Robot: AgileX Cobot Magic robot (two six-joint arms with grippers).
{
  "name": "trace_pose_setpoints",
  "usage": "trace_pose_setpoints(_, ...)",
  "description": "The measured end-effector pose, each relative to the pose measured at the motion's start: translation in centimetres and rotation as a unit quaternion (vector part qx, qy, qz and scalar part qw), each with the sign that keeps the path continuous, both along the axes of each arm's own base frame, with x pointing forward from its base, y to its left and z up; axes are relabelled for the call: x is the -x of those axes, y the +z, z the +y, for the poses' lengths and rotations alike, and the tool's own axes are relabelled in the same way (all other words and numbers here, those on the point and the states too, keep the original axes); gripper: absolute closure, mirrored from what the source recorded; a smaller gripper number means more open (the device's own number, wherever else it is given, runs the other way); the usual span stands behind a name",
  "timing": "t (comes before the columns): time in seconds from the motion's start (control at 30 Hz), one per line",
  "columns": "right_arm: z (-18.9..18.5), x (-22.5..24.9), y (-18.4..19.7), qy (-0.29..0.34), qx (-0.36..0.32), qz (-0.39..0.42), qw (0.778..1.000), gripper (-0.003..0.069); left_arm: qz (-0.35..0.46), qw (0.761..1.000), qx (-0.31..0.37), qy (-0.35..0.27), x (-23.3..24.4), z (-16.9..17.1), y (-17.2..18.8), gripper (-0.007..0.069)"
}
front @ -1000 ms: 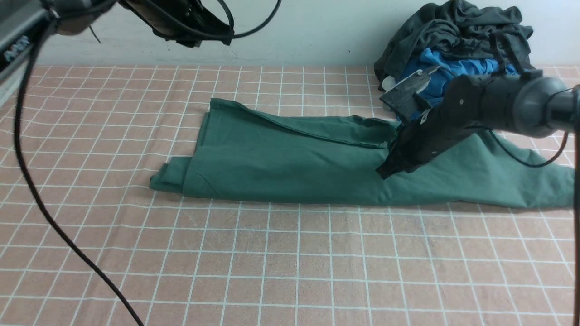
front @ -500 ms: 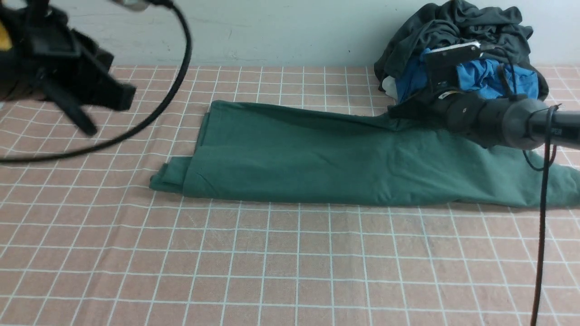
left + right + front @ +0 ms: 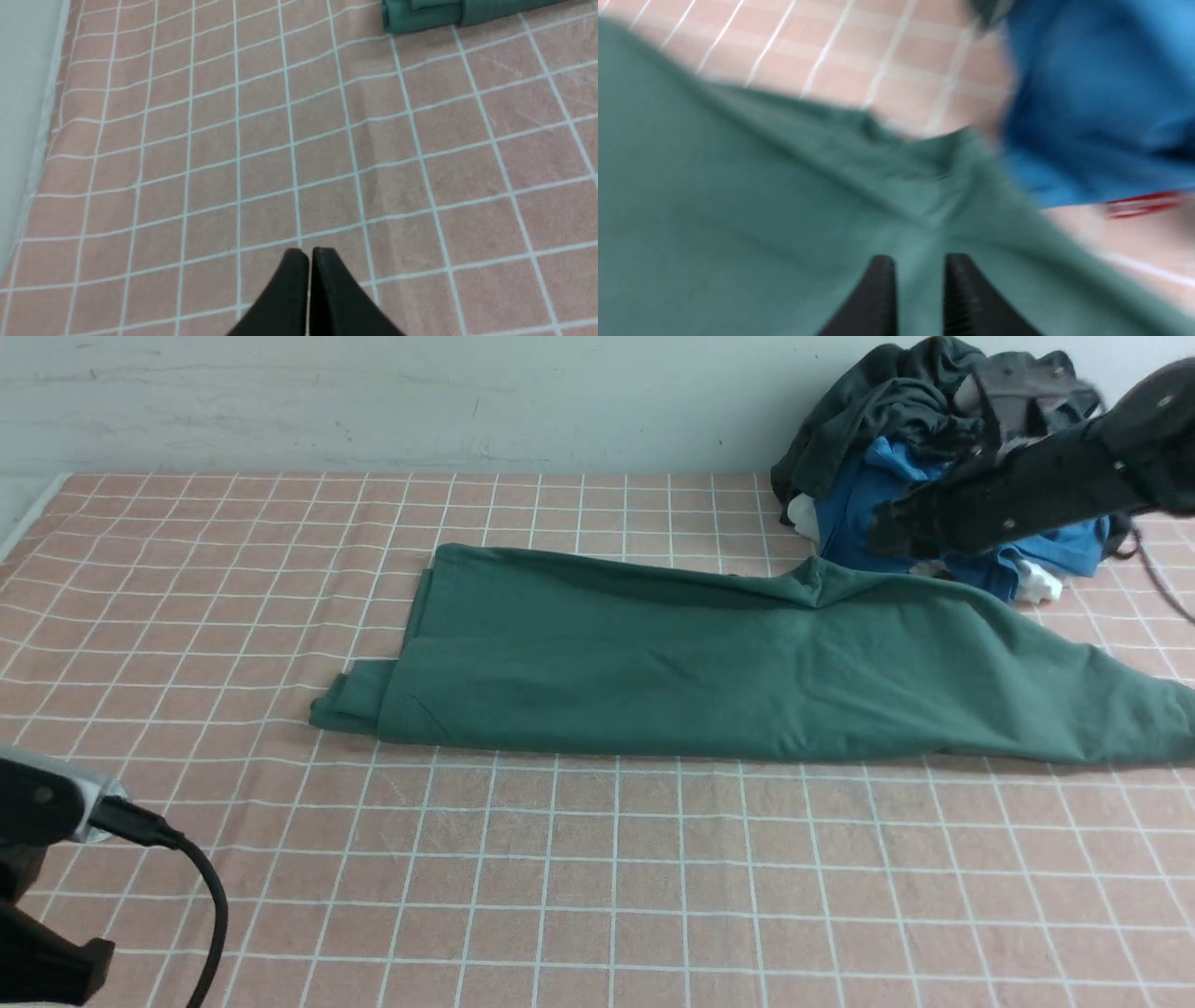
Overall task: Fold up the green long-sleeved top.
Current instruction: Use both arms to drag the lower edge of the fabric forward and fold it over the upper edge, then use the right arm to clamp the right edge of the fabric
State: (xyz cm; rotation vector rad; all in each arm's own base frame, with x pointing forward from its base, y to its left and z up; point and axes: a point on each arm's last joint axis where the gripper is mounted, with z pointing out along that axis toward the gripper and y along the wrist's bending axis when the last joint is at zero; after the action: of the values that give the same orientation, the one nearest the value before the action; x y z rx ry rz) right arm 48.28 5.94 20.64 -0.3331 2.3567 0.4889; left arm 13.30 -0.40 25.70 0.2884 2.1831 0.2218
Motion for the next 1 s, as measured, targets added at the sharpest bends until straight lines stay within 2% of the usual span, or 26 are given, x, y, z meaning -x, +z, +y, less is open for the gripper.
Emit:
trace_pose_setpoints(0.07,2.5,-0.5,-3.4,0.036,-0.013,0.013,0.999,0.0636,-0.033,0.999,0.029,-0.004,-0.3,-0.4,-0.2,0.0629)
trace_pose_setpoints(0.2,6.4,-2.1,-7.7,0.081,0.002,-0.022,0.996,0.0669,-0.056,0.997,0.048,-0.008,-0.8,-0.6,0.0,0.0629)
trace_pose_setpoints(0.27,7.2,-3.7,-8.1,0.077,0.027,-0.075,0.994,0.067,-0.049,0.998,0.048,-0.007,-0.9,-0.6,-0.2,0.0628)
trace_pose_setpoints(0.33,7.1,-5.6,-7.7,0.038,0.065,-0.142,0.987,0.0669,-0.043,0.998,0.048,-0.006,-1.1,-0.7,-0.4,0.0628)
trace_pose_setpoints(0.37,7.1,-5.8,-7.7,0.033,0.068,-0.148,0.986,0.0669,-0.042,0.998,0.047,-0.006,-1.1,-0.7,-0.4,0.0628)
trace_pose_setpoints(0.5,5.2,-7.6,-3.4,-0.029,0.077,-0.227,0.97,0.0623,-0.041,0.998,0.047,-0.005,-1.1,-0.7,-0.4,0.0628)
trace_pose_setpoints(0.6,2.9,-6.9,1.9,-0.015,0.054,-0.239,0.969,0.0571,-0.042,0.998,0.048,-0.005,-1.1,-0.7,-0.4,0.0628)
trace_pose_setpoints(0.67,1.9,-6.3,3.7,-0.002,0.049,-0.235,0.971,0.0543,-0.044,0.998,0.048,-0.006,-1.1,-0.7,-0.4,0.0628)
trace_pose_setpoints(0.7,-0.5,-4.9,7.0,0.011,0.048,-0.208,0.977,0.0491,-0.057,0.997,0.056,-0.002,-0.7,-0.6,0.0,0.0628)
trace_pose_setpoints(0.83,-6.1,-1.8,9.6,-0.032,0.083,-0.08,0.993,0.0353,-0.106,0.991,0.086,0.009,0.7,-0.4,1.4,0.0628)
trace_pose_setpoints(0.87,-6.4,-1.6,9.5,-0.031,0.082,-0.079,0.993,0.0353,-0.109,0.99,0.087,0.01,0.8,-0.4,1.4,0.0628)
trace_pose_setpoints(0.9,-9.1,-0.5,8.8,-0.089,0.111,0.015,0.99,0.0296,-0.134,0.986,0.1,0.013,1.6,-0.2,2.0,0.0628)
trace_pose_setpoints(1.0,-14.2,1.6,5.7,-0.18,0.163,0.154,0.958,0.0244,-0.171,0.979,0.112,0.015,3.0,0.0,2.9,0.0628)
